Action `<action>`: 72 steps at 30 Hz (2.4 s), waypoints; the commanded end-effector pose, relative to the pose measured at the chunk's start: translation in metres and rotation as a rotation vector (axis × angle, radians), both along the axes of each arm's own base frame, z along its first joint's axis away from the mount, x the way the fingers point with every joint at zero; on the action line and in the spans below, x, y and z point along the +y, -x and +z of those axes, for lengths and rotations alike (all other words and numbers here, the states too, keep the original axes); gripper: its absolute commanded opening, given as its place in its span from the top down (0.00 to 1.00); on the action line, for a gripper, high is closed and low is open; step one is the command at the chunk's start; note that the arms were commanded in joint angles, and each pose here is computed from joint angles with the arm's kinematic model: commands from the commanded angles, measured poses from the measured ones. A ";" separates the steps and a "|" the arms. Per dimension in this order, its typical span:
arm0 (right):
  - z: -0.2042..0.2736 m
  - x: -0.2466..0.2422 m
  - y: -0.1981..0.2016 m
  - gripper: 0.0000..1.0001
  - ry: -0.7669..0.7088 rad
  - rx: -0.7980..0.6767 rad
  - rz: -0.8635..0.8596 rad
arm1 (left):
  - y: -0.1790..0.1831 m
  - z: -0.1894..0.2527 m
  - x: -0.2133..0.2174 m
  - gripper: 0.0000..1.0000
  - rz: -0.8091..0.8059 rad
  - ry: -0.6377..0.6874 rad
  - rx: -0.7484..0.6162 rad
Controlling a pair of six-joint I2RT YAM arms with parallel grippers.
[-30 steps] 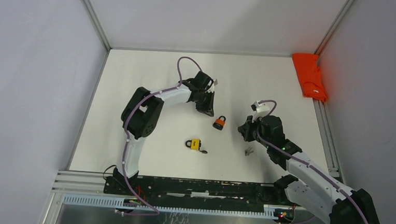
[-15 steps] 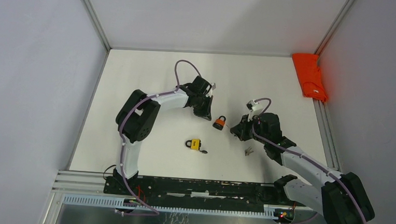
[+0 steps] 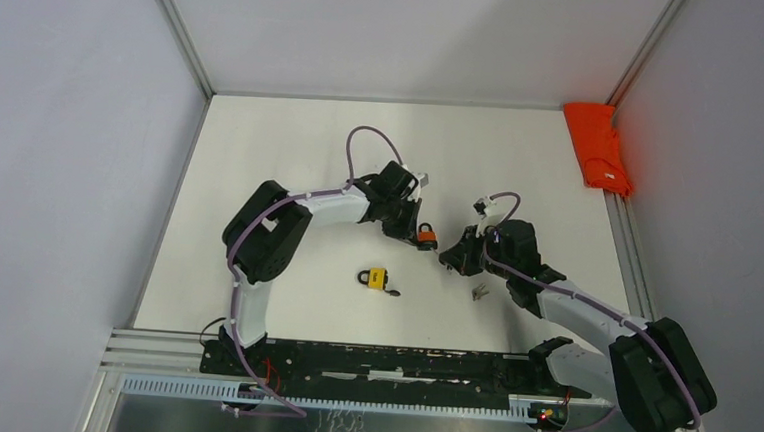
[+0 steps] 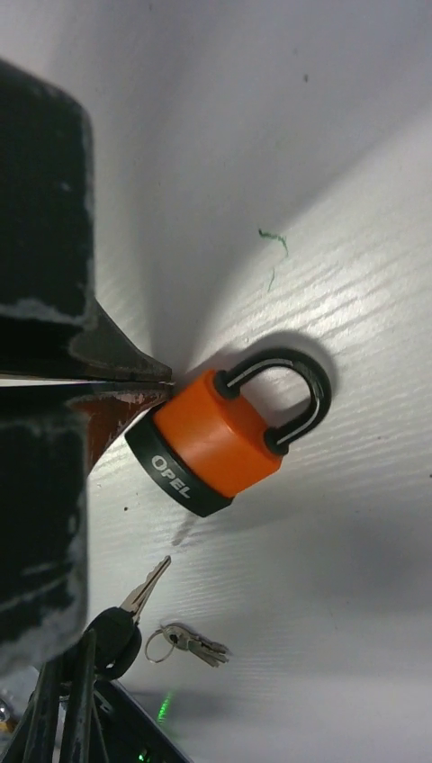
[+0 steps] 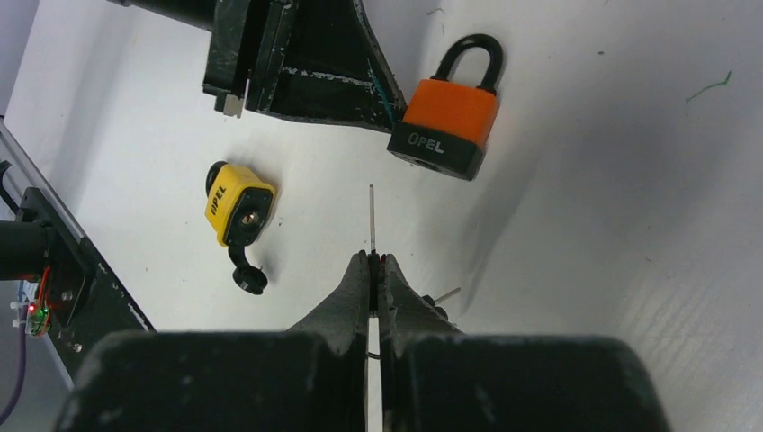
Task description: Unlock with the key
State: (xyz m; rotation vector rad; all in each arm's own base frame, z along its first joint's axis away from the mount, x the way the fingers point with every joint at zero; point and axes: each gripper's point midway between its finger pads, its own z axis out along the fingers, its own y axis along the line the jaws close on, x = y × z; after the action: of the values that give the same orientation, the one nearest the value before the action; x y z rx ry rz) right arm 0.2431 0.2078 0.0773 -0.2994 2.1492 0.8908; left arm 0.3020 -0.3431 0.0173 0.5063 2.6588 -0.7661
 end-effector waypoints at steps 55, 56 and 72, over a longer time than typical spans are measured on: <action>-0.038 -0.018 -0.023 1.00 -0.358 0.187 -0.153 | -0.033 0.000 -0.016 0.98 0.014 -0.089 -0.198; -0.039 -0.019 -0.025 1.00 -0.358 0.190 -0.160 | -0.032 -0.001 -0.015 0.98 0.012 -0.090 -0.194; -0.043 -0.028 -0.053 1.00 -0.306 0.156 -0.200 | -0.024 -0.027 -0.010 0.98 -0.008 -0.116 -0.164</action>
State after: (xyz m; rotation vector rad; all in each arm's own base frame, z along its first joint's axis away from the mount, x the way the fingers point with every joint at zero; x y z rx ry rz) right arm 0.2820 0.1798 0.0280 0.1712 2.1373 1.1522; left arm 0.3343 -0.3644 0.0197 0.5237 2.5072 -0.6065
